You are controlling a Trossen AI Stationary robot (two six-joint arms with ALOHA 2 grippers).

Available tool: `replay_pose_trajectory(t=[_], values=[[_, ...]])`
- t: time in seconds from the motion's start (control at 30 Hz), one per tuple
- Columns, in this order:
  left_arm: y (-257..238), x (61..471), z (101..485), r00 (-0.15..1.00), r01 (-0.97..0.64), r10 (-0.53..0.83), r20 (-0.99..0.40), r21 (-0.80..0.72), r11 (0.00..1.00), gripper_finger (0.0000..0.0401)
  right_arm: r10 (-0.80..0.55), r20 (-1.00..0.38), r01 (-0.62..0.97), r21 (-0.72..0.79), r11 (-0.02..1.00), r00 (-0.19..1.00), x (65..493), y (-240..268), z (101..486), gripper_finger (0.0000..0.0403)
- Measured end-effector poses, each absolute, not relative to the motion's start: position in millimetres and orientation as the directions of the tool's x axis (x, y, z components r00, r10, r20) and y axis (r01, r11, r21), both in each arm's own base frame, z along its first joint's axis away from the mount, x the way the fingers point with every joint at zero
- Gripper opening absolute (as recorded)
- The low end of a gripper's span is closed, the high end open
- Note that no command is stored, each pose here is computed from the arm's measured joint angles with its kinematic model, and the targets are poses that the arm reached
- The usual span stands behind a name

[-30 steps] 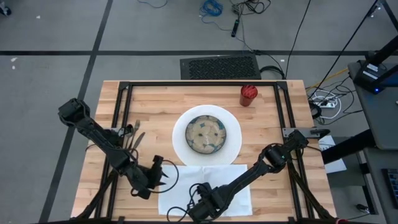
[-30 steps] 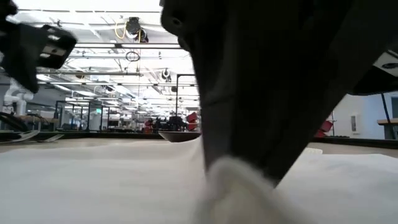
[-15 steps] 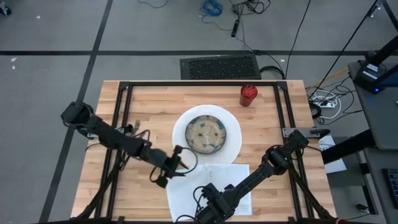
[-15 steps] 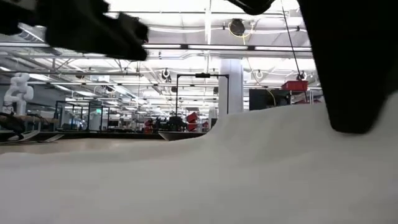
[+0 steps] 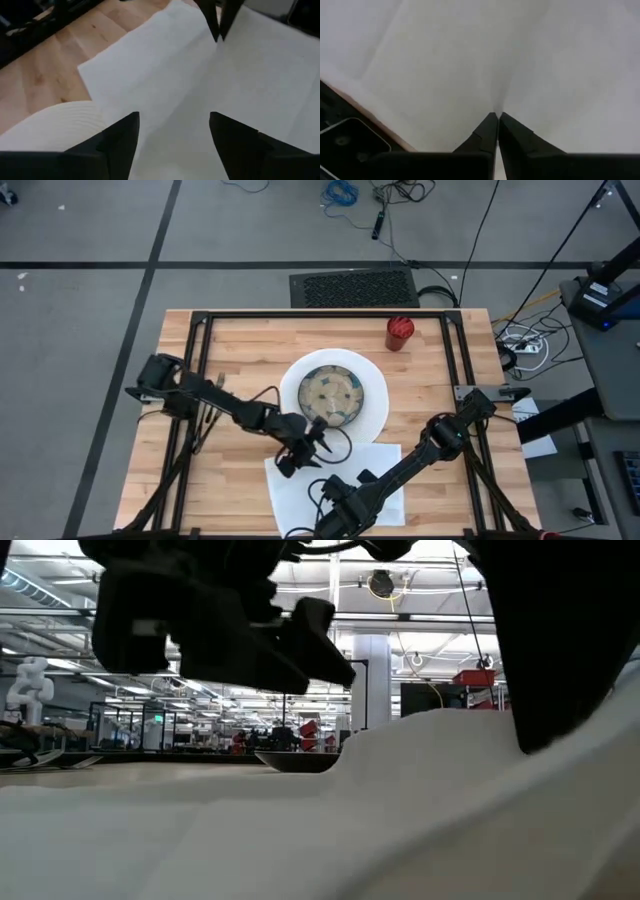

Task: Set table place
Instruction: Fold the white table napkin

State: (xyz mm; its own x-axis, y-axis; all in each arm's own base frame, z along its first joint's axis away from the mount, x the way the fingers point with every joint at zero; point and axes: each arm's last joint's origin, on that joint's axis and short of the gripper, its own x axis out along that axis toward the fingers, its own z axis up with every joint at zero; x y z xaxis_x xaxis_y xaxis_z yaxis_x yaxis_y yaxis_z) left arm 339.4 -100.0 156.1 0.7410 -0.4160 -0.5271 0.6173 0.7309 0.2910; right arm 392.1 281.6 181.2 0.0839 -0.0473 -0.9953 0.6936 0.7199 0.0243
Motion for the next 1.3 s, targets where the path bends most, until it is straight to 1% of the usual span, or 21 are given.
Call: replay_pose_trajectory(t=[0.13,0.37,0.47,0.6,0.77,1.03,1.3], values=[[-97,357,141,0.723,0.639,-0.415,-0.552,0.306,0.706,0.0233,-0.065,-0.993,0.665,0.019,0.747,0.101,393,281,181,0.0000],[-89,387,128,0.708,0.652,-0.424,-0.565,0.292,0.700,0.0233,-0.060,-0.993,0.642,0.020,0.767,0.102,393,281,181,0.0000],[-87,387,123,0.675,0.675,-0.413,-0.611,0.285,0.681,0.0233,-0.055,-0.993,0.641,0.024,0.767,0.103,393,282,181,0.0000],[-86,382,117,0.620,0.723,-0.405,-0.672,0.288,0.628,0.0233,-0.054,-0.993,0.641,0.025,0.767,0.104,393,282,181,0.0000],[-88,382,118,0.631,0.727,-0.392,-0.670,0.333,0.601,0.0233,-0.054,-0.993,0.641,0.026,0.767,0.104,394,282,181,0.0000],[-88,385,127,0.654,0.716,-0.392,-0.647,0.362,0.597,0.0233,-0.048,-0.993,0.644,0.035,0.764,0.111,394,282,181,0.0000],[-87,386,130,0.603,0.752,-0.385,-0.699,0.338,0.565,0.0233,-0.039,-0.993,0.644,0.044,0.764,0.114,395,283,181,0.0000]])
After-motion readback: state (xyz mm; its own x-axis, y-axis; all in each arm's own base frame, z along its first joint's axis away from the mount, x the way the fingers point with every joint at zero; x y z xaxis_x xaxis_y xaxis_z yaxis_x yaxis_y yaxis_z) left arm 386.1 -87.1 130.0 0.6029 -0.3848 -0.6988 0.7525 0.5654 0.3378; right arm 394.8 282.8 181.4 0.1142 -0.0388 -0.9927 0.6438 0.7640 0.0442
